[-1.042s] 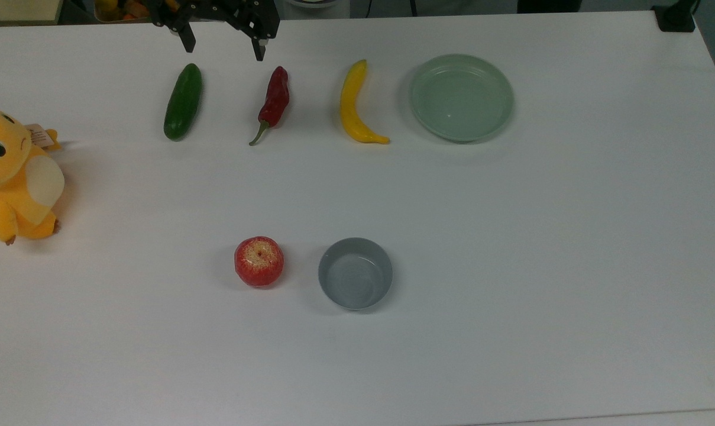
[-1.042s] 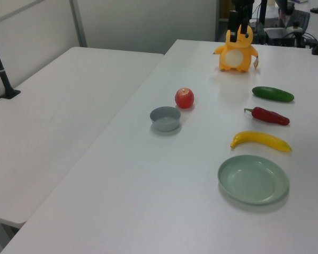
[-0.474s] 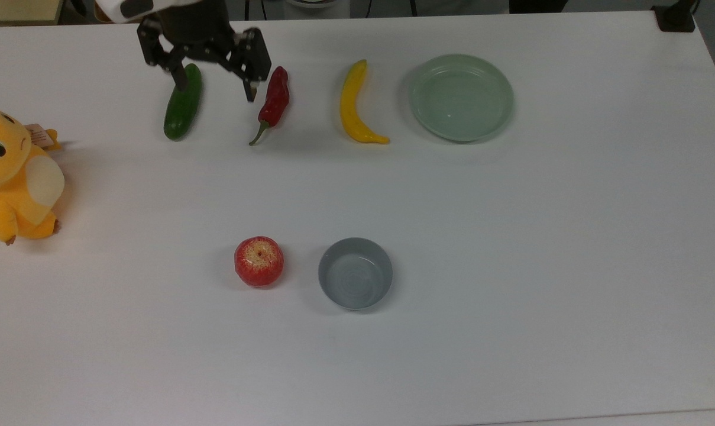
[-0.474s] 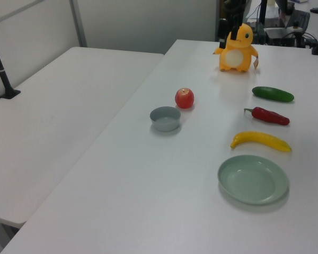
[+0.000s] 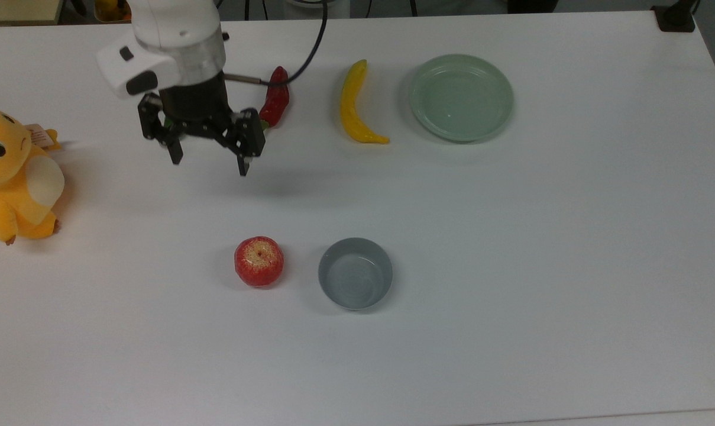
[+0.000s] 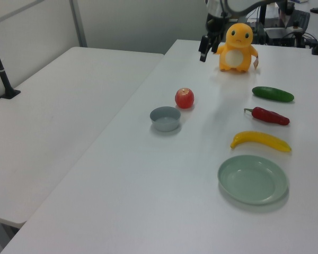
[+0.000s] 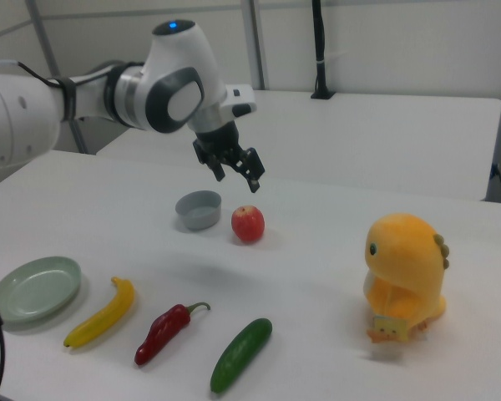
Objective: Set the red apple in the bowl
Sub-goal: 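Move the open gripper over the red apple and lower it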
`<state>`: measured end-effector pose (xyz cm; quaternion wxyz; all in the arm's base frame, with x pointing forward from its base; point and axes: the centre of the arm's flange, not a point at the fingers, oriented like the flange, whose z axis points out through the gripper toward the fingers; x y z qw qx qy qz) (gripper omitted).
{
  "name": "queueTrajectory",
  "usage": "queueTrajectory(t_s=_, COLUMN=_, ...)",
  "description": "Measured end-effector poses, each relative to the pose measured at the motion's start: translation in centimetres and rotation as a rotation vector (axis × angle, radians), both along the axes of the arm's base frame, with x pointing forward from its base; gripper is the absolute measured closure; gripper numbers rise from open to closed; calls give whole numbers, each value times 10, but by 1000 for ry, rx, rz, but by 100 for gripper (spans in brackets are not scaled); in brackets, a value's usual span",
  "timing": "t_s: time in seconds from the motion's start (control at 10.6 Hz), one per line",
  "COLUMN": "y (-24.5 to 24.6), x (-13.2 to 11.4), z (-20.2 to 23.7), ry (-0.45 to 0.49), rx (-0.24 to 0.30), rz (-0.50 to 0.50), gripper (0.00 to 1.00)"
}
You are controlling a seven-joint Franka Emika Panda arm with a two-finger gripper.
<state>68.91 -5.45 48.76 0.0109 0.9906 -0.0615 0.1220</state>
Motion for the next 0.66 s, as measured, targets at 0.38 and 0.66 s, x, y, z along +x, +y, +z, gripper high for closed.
queueTrajectory(t_s=0.38, y=3, x=21, z=-39, ry=-54, rx=10, rz=-6, gripper=0)
queueTrajectory(t_s=0.66, y=6, x=28, z=-49, ry=-90, rx=71, rz=-35, gripper=0)
